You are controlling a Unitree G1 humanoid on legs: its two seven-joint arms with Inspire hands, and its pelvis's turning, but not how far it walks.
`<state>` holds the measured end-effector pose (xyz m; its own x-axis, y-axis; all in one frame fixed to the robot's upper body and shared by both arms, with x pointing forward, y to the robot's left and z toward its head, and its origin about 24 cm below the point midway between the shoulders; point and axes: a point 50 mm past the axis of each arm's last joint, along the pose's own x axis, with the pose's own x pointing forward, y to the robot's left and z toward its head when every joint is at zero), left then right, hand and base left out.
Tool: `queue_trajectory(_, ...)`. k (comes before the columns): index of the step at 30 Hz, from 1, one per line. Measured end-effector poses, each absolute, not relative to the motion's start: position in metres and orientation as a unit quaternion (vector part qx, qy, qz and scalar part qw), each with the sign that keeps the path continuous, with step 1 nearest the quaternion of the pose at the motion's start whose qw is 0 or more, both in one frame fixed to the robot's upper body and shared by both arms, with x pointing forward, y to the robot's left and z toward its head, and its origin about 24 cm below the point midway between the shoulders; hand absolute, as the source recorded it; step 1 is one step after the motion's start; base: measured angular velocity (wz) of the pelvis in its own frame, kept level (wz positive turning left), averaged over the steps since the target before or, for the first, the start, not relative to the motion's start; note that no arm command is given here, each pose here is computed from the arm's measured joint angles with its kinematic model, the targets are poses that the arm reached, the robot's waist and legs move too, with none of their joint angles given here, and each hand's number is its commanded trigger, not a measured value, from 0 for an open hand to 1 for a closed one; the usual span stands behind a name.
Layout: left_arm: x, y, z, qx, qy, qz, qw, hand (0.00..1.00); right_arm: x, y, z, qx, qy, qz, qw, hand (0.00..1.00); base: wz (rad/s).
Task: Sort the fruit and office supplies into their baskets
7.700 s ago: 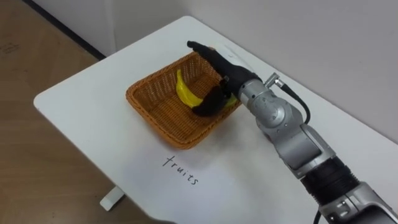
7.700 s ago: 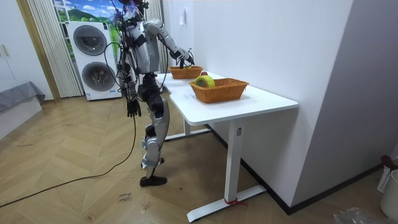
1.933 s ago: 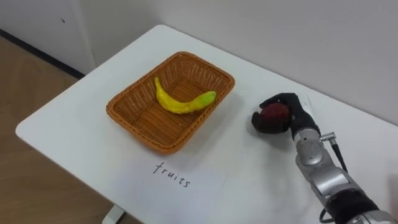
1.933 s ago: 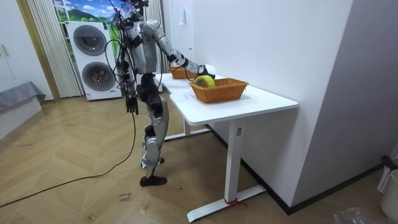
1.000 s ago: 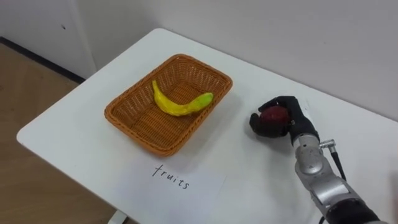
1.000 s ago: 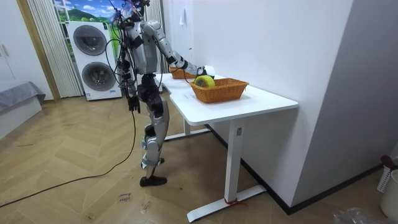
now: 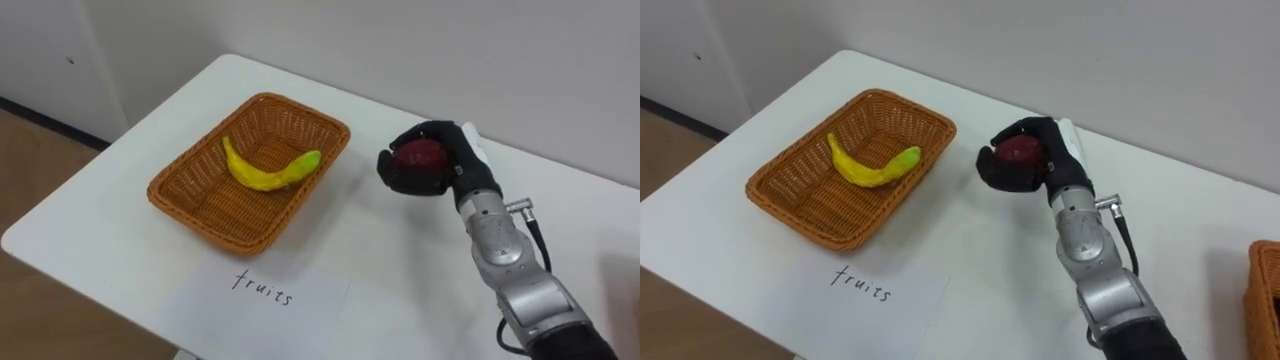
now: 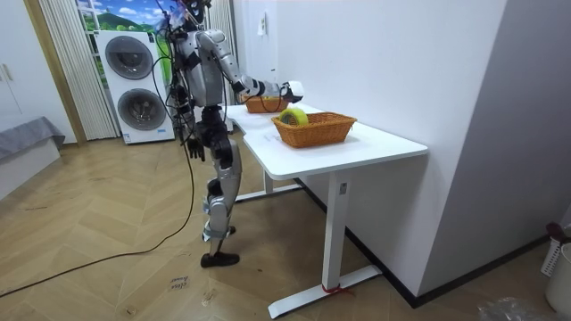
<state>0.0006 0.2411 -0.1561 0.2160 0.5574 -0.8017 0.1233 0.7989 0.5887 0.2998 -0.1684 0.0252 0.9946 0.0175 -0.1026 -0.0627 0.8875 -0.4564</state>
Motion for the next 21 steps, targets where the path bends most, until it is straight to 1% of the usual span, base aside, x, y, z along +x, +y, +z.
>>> queue_trajectory(8,-0.001,0.241,-0.156,0.275,0.611,0.149,0.727,0.00,0.302,-0.157,0.052,-0.240,-0.015,0.032,0.970,1.00,0.00)
queue_trajectory(14,0.000,0.240,-0.157,0.269,0.613,0.144,0.729,0.00,0.302,-0.152,0.062,-0.255,-0.041,0.035,0.966,1.00,0.00)
queue_trajectory(21,0.007,0.240,-0.156,0.270,0.603,0.142,0.737,0.00,0.308,-0.142,0.082,-0.259,-0.079,0.052,0.961,1.00,-0.04)
